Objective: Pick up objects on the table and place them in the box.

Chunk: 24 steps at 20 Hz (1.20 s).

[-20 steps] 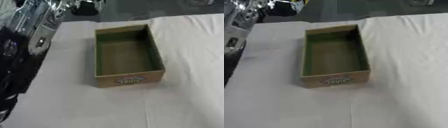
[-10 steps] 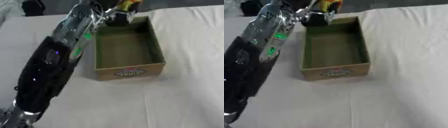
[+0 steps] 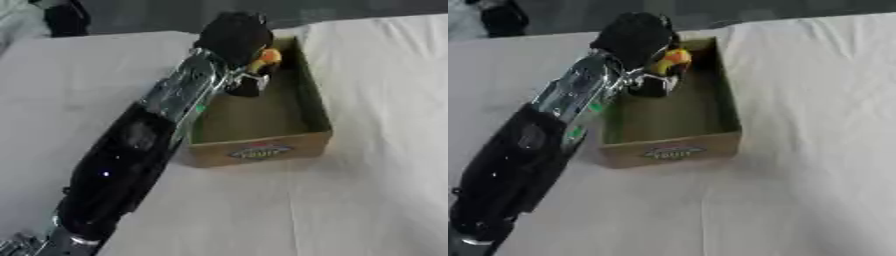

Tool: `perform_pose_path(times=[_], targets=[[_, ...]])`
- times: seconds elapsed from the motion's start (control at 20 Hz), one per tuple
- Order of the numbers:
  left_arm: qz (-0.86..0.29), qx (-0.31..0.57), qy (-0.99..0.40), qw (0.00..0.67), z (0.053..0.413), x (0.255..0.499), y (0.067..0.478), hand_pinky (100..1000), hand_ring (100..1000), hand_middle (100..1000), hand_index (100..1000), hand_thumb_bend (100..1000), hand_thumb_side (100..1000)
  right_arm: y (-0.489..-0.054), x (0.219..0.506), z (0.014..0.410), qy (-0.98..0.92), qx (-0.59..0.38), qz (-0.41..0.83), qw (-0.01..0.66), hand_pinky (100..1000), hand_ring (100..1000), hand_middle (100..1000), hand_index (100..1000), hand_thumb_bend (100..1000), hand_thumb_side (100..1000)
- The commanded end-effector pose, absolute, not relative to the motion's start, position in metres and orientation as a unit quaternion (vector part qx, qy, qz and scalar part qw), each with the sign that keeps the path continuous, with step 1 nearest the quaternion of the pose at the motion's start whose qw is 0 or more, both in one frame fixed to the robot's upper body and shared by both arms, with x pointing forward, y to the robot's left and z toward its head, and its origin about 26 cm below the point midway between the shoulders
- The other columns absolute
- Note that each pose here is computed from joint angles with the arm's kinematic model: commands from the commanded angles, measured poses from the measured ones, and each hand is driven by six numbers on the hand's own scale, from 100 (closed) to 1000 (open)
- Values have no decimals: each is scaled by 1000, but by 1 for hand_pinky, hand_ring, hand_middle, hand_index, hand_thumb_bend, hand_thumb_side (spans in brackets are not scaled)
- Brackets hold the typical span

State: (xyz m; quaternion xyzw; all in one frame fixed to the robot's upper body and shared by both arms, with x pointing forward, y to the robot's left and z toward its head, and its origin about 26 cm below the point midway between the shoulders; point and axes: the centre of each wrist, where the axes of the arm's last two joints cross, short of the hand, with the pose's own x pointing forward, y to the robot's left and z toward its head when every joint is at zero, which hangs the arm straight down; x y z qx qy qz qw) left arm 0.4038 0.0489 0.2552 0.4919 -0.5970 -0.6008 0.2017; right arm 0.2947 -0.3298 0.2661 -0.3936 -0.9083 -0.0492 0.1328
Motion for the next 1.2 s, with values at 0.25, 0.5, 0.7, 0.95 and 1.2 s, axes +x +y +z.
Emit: perform_pose_path(times=[0.25,0.5,0.7,0.95,1.2], targets=[[-615,496,-578,207,247,415,47,209,485,474,596,100,391,-329,291,275,-912,-391,-45,117,731,735,742,846,100,827],[-628,487,-565,221,242,420,48,401,616,617,763,100,434,-328,291,275,-912,-390,-45,117,731,735,743,846,100,827],[-647,485,-540,233,241,423,50,570,777,778,902,100,464,-328,291,274,-912,-390,-45,118,731,735,743,846,100,828],[-651,498,-517,245,246,423,53,706,875,872,988,323,604,-329,291,274,-912,-390,-44,119,731,735,743,846,100,828],[-640,522,-505,251,252,421,55,760,921,920,1000,600,722,-328,291,274,-912,-390,-45,119,731,735,743,846,100,829]])
